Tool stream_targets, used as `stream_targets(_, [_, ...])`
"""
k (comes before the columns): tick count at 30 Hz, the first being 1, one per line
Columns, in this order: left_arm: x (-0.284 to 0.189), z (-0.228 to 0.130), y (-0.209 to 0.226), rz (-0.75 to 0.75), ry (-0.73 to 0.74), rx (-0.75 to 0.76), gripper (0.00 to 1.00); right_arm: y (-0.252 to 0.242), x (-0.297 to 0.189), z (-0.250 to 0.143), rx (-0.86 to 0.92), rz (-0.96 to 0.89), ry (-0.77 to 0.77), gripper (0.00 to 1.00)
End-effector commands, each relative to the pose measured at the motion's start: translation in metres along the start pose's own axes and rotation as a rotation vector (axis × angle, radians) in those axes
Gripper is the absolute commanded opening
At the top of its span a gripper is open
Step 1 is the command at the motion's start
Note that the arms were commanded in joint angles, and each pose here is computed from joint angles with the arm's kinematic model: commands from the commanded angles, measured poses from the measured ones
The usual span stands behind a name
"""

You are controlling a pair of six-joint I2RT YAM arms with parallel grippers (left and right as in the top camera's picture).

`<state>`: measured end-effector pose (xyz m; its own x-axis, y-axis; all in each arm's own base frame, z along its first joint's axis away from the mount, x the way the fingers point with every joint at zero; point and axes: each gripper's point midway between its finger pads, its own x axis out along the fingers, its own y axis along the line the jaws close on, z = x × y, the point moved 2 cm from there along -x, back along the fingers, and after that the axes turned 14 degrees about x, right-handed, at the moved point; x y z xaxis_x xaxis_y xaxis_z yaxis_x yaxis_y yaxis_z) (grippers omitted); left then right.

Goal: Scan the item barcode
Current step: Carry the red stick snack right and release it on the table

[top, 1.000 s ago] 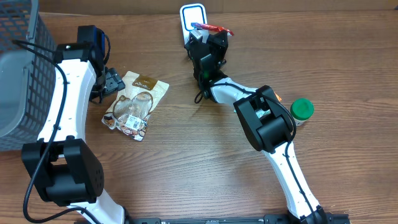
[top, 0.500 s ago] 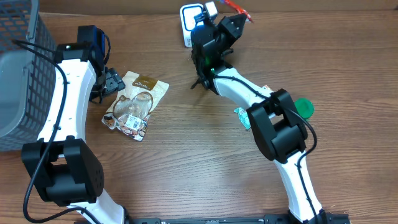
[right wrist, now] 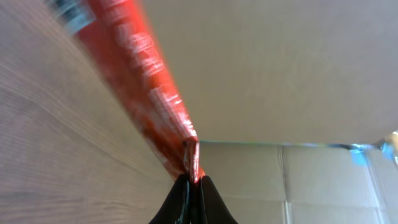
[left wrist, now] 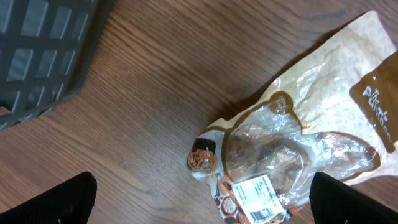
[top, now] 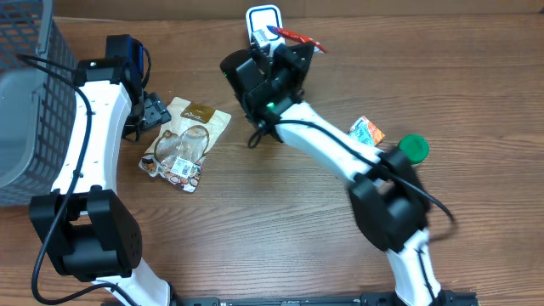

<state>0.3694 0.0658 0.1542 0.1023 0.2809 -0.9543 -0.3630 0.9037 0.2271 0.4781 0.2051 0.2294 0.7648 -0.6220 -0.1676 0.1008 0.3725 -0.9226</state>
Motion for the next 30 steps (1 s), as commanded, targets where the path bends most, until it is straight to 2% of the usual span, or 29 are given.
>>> stream_targets(1, [-0.007, 0.004, 0.0, 0.002, -0.027, 0.0, 1.0, -0.071, -0.015, -0.008, 0.456, 0.182, -0.034, 0.03])
stream_targets(5, [-0.007, 0.004, 0.0, 0.002, -0.027, 0.0, 1.0, -0.063, -0.021, -0.05, 0.604, 0.429, 0.123, 0.04])
stream_targets(8, [-0.007, 0.004, 0.0, 0.002, -0.027, 0.0, 1.0, -0.03, -0.017, -0.102, 0.678, 0.669, 0.429, 0.05])
stream_targets(10, [-0.007, 0.004, 0.0, 0.002, -0.027, 0.0, 1.0, -0.019, -0.011, -0.123, 0.688, 0.739, 0.549, 0.11])
stream_targets(11, [-0.007, 0.004, 0.0, 0.002, -0.027, 0.0, 1.0, -0.016, -0.007, -0.133, 0.699, 0.758, 0.602, 0.19])
stream_targets(14, [-0.007, 0.004, 0.0, 0.003, -0.027, 0.0, 1.0, -0.008, 0.01, -0.163, 0.72, 0.786, 0.726, 0.91])
stream_targets(15, [-0.007, 0.004, 0.0, 0.002, -0.027, 0.0, 1.0, -0.006, 0.015, -0.171, 0.73, 0.791, 0.757, 1.0])
stream_targets(18, [-0.007, 0.004, 0.0, 0.002, -0.027, 0.0, 1.0, 0.002, 0.023, -0.185, 0.778, 0.847, 0.83, 1.0])
stream_targets(21, [-0.007, 0.004, 0.0, 0.003, -0.027, 0.0, 1.0, 0.01, 0.02, -0.181, 0.843, 0.973, 0.867, 1.0])
stream_targets(26, [-0.007, 0.004, 0.0, 0.002, -0.027, 0.0, 1.0, 0.02, 0.004, -0.141, 0.936, 1.187, 0.787, 1.0])
stream_targets(30, [-0.007, 0.004, 0.0, 0.002, -0.027, 0.0, 1.0, 0.028, -0.016, -0.099, 1.022, 1.262, 0.701, 1.0])
